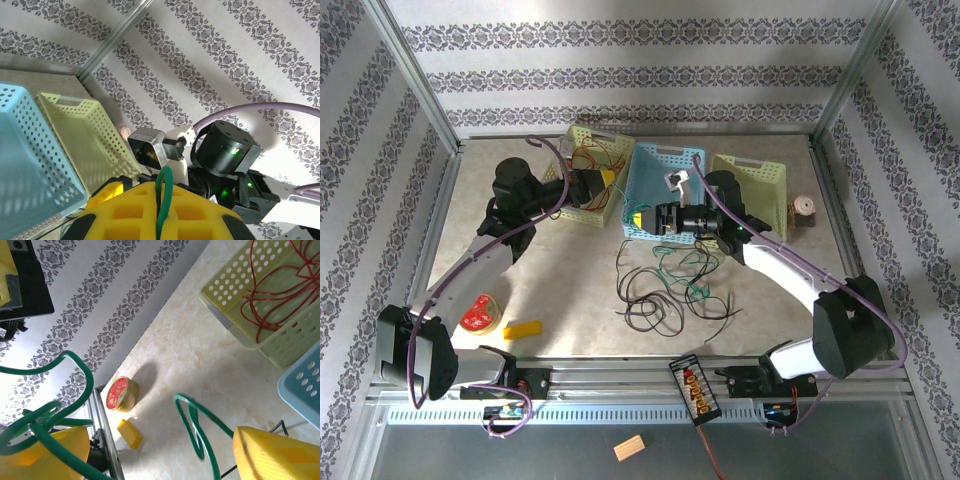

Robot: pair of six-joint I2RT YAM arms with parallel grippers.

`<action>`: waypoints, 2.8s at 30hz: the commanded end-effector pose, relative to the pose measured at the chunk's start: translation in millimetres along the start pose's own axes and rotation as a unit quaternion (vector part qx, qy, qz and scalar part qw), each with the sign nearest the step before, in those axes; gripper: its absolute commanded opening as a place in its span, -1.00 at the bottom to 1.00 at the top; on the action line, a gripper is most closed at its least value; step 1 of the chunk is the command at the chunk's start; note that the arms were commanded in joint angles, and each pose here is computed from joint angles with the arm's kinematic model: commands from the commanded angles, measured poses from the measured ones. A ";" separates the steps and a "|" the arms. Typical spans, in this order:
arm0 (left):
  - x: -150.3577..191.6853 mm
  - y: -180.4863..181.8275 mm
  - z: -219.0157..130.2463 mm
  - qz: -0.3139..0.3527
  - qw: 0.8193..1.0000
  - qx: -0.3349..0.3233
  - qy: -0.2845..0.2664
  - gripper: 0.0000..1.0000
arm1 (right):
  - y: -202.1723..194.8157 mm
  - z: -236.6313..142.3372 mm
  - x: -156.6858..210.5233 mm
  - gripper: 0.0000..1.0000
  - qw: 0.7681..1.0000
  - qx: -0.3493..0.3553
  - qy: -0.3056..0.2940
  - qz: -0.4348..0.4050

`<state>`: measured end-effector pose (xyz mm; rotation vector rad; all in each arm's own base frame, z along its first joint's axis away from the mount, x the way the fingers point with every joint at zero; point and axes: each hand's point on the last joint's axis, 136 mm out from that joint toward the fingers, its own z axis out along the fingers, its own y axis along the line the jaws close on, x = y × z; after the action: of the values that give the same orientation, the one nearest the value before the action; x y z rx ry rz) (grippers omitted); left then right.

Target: Untangle the cables

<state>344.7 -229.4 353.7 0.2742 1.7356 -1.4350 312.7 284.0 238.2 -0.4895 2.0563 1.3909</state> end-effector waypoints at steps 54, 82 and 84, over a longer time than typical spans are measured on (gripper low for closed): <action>-2.7 94.0 9.0 0.017 0.971 -0.232 -0.058 -1.00 | -163.8 -46.1 -48.0 -0.33 0.940 0.272 -0.120 0.167; 6.6 166.5 148.4 0.068 0.951 -0.292 0.069 0.99 | -115.4 -97.1 33.6 0.21 0.932 0.341 -0.062 0.106; 6.3 149.4 143.9 0.098 0.952 -0.279 0.077 0.99 | -114.5 -101.2 55.1 0.21 0.929 0.354 -0.034 0.103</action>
<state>517.4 -311.5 204.8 0.1198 2.1674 -0.8230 339.5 157.4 171.5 0.1489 2.3052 0.7610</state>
